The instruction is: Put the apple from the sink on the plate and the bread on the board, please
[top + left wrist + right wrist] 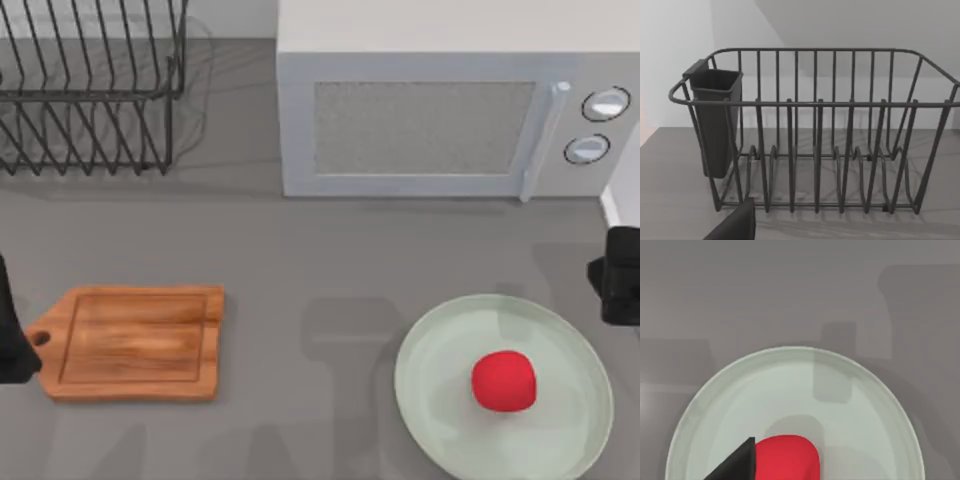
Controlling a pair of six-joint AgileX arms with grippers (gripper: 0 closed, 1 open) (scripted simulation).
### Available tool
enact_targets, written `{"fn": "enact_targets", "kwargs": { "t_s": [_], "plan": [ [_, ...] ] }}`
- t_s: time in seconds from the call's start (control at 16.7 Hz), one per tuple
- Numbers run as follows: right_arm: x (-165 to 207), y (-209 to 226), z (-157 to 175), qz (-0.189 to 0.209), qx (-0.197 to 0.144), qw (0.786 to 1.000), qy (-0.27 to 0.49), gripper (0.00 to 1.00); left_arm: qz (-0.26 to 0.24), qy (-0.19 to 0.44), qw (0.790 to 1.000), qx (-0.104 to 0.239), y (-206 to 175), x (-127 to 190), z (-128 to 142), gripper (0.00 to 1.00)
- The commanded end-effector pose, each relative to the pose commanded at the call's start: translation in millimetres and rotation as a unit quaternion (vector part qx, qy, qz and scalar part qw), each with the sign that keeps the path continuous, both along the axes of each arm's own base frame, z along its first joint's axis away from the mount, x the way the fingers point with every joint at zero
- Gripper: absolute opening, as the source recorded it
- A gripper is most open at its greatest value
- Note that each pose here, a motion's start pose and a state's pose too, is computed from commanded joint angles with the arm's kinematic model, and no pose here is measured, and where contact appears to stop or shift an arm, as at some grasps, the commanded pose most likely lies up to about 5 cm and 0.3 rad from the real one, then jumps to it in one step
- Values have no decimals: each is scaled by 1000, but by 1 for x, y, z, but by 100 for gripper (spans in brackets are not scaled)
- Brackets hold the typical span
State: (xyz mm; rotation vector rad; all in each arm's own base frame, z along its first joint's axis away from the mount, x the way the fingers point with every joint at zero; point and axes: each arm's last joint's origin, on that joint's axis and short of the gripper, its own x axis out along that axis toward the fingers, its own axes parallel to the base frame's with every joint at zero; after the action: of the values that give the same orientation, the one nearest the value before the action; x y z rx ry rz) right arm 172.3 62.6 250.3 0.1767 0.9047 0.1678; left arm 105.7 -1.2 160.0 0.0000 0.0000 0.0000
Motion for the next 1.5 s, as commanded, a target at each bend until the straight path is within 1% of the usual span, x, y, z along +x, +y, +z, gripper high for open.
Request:
{"fn": "enact_targets", "kwargs": {
  "t_s": [0.12, 0.24, 0.42, 0.6, 0.72, 0.78, 1.14, 1.32, 1.5],
  "plan": [
    [-24, -21, -9, -10, 7, 994, -104, 100, 0, 0, 1000, 0, 0, 0, 0, 100],
    [-45, -36, -24, -24, 1, 978, -205, 100, 0, 0, 1000, 0, 0, 0, 0, 100],
    [-62, -51, -53, -48, -27, 943, -327, 100, 0, 0, 1000, 0, 0, 0, 0, 100],
    [-66, -60, -79, -69, -63, 911, -402, 100, 0, 0, 1000, 0, 0, 0, 0, 100],
    [-67, -63, -88, -78, -80, 896, -429, 100, 0, 0, 1000, 0, 0, 0, 0, 100],
    [-67, -64, -90, -80, -84, 893, -435, 100, 0, 0, 1000, 0, 0, 0, 0, 100],
    [-67, -64, -90, -81, -85, 892, -436, 100, 0, 0, 1000, 0, 0, 0, 0, 100],
    [-67, -64, -90, -81, -85, 892, -436, 100, 8, -5, 1000, 12, 1, -1, 14, 100],
    [-67, -64, -90, -81, -85, 892, -436, 100, 17, 28, 999, 37, 3, 2, 32, 100]
  ]
}}
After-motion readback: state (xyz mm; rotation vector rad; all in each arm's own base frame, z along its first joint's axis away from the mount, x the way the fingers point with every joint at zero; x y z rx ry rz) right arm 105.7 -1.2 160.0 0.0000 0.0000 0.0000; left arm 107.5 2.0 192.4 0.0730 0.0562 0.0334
